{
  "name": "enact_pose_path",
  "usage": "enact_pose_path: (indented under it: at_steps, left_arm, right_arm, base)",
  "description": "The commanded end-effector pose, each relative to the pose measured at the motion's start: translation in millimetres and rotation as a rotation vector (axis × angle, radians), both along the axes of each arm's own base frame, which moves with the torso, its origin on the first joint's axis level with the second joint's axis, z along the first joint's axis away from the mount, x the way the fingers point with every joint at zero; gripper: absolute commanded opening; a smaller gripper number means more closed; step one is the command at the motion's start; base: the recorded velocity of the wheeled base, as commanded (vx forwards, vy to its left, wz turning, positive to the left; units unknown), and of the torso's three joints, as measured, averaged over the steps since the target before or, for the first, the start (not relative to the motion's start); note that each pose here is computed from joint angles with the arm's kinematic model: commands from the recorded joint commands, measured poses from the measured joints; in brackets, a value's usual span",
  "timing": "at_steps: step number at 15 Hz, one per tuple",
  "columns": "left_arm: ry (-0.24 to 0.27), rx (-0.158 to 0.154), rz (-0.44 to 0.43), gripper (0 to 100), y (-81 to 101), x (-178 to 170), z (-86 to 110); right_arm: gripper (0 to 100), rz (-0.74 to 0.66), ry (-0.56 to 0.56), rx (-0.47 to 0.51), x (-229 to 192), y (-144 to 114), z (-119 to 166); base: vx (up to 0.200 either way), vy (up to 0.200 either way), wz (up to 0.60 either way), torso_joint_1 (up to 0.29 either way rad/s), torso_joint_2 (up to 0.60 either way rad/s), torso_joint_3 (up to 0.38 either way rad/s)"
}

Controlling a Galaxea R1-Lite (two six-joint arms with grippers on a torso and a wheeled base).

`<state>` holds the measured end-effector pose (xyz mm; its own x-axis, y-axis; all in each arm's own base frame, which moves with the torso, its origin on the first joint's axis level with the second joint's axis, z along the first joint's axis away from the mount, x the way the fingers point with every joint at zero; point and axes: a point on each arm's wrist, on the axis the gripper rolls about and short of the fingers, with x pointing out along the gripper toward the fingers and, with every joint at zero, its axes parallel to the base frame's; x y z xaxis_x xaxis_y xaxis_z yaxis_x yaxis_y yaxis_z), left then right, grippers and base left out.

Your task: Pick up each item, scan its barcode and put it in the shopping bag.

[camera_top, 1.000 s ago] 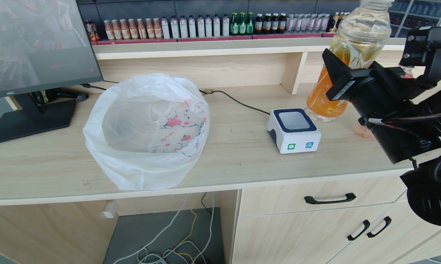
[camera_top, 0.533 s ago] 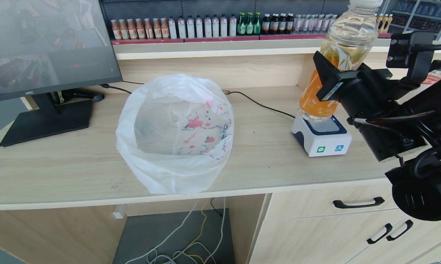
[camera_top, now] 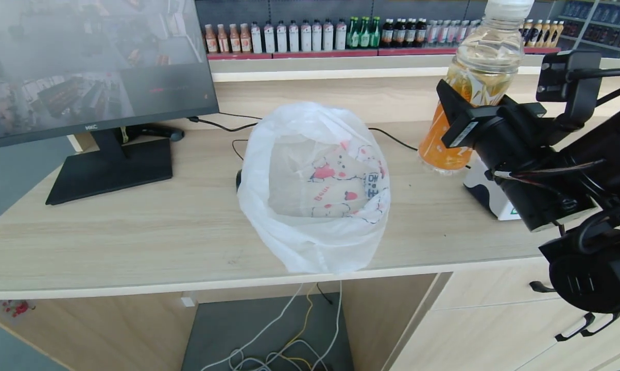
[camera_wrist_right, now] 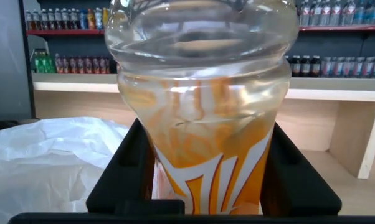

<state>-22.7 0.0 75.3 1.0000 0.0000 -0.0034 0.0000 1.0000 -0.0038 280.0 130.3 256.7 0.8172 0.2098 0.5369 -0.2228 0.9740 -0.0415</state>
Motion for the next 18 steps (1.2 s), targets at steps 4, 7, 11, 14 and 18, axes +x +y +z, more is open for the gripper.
enact_pose_path:
  at_steps: [4,7,11,14,18]
  left_arm:
    - [0.0,0.002,0.0,100,0.0,0.0,0.0]
    - [0.0,0.004,0.0,100,0.0,0.0,0.0]
    - [0.0,0.004,0.0,100,0.0,0.0,0.0]
    - [0.0,0.002,0.0,100,0.0,0.0,0.0]
    - [0.0,0.004,0.0,100,0.0,0.0,0.0]
  right_arm:
    - [0,0.008,-0.006,0.001,-1.6,2.5,1.5]
    - [0,0.055,-0.01,-0.007,-7.9,16.9,1.7]
    - [0,0.158,-0.023,-0.011,-11.7,56.5,0.8]
    - [0,0.172,-0.018,-0.015,6.6,75.0,-8.0]
    - [0,0.188,0.006,-0.026,28.7,92.8,-26.2]
  base:
    - [0.0,0.05,0.0,0.001,0.0,0.001]
    - [0.0,0.0,0.0,0.0,0.0,0.0]
    - [0.0,0.0,0.0,0.0,0.0,0.0]
    - [0.0,0.0,0.0,0.0,0.0,0.0]
    - [0.0,0.0,0.0,0.0,0.0,0.0]
